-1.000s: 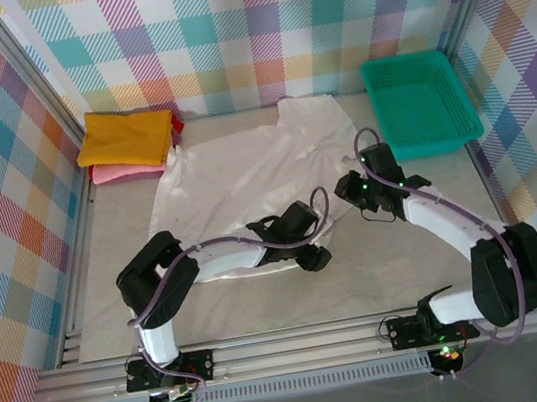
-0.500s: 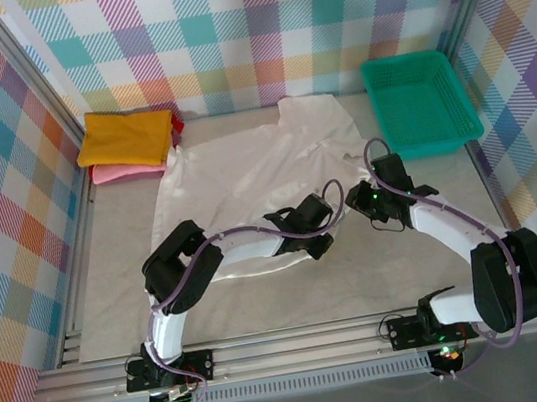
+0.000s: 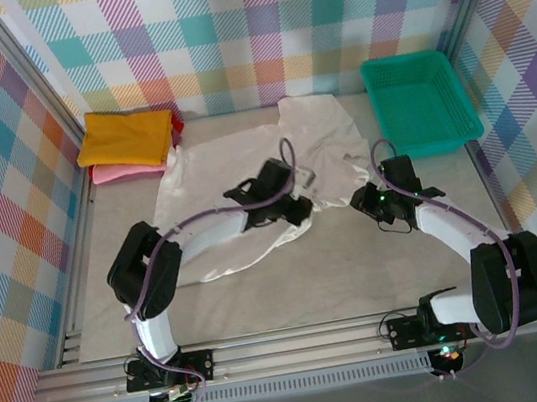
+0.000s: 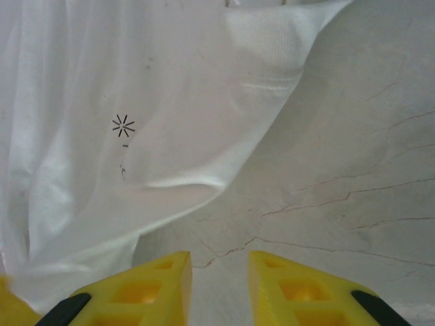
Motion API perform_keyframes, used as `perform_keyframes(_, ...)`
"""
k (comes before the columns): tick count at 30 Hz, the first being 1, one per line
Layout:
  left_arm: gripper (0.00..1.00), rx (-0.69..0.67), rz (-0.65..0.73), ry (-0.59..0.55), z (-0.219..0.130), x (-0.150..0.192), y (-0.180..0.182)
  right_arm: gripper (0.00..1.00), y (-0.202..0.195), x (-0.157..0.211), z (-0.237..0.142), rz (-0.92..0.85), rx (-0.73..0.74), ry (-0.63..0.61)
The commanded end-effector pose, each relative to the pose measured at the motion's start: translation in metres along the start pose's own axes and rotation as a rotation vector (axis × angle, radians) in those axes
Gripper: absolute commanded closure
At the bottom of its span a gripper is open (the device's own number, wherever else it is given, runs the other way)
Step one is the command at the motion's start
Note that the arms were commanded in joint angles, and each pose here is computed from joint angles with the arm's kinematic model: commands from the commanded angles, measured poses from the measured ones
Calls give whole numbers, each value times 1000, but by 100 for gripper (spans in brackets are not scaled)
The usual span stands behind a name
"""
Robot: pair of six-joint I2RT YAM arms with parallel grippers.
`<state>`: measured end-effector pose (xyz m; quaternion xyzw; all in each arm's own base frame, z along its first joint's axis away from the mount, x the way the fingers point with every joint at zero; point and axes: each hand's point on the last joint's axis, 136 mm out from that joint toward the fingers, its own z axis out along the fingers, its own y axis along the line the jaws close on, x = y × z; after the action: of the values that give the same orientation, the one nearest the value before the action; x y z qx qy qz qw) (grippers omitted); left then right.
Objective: Fold and stack the t-shirts
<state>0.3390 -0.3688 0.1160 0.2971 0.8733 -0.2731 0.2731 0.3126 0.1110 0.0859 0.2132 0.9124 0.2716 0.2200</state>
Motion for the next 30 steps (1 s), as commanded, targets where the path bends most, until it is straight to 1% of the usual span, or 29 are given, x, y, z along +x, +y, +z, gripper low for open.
perform_keyframes(1,100,90,-114,-10,-9,-19,19,71,15,-1,2,-42,-41,43)
perform_keyframes(4,100,46,-120,-4,-5,-26,57,71,25,1,8,-63,-57,68)
perform_keyframes(6,100,55,-135,3,0,-31,78,71,34,5,12,-97,-61,85)
perform_keyframes(9,100,29,-159,-15,4,-39,117,70,50,17,24,-139,-87,134)
perform_keyframes(10,100,10,-174,9,5,-34,129,69,54,20,29,-148,-96,147)
perform_keyframes(12,99,-6,-182,6,5,-39,148,68,65,25,38,-174,-116,166)
perform_keyframes(13,97,-21,-192,1,5,-40,160,67,71,29,42,-190,-119,179)
perform_keyframes(14,92,-29,-197,-4,5,-42,169,67,77,30,47,-203,-123,185)
perform_keyframes(15,80,-39,-203,-4,6,-44,178,66,84,32,53,-211,-133,194)
perform_keyframes(17,70,-60,-215,-11,2,-48,192,66,98,36,66,-211,-164,225)
perform_keyframes(19,50,-90,-213,-43,-9,-57,197,65,110,36,76,-197,-197,245)
perform_keyframes(21,43,-127,-212,-83,-27,-65,196,65,120,32,82,-181,-223,247)
perform_keyframes(24,40,-203,-250,-158,-65,-68,193,65,129,32,92,-172,-244,255)
perform_keyframes(26,39,-247,-283,-236,-93,-64,186,64,131,35,103,-155,-251,281)
perform_keyframes(28,38,-294,-329,-276,-115,-45,180,63,130,38,112,-131,-234,301)
perform_keyframes(30,37,-371,-384,-289,-135,-19,180,61,125,39,118,-113,-205,288)
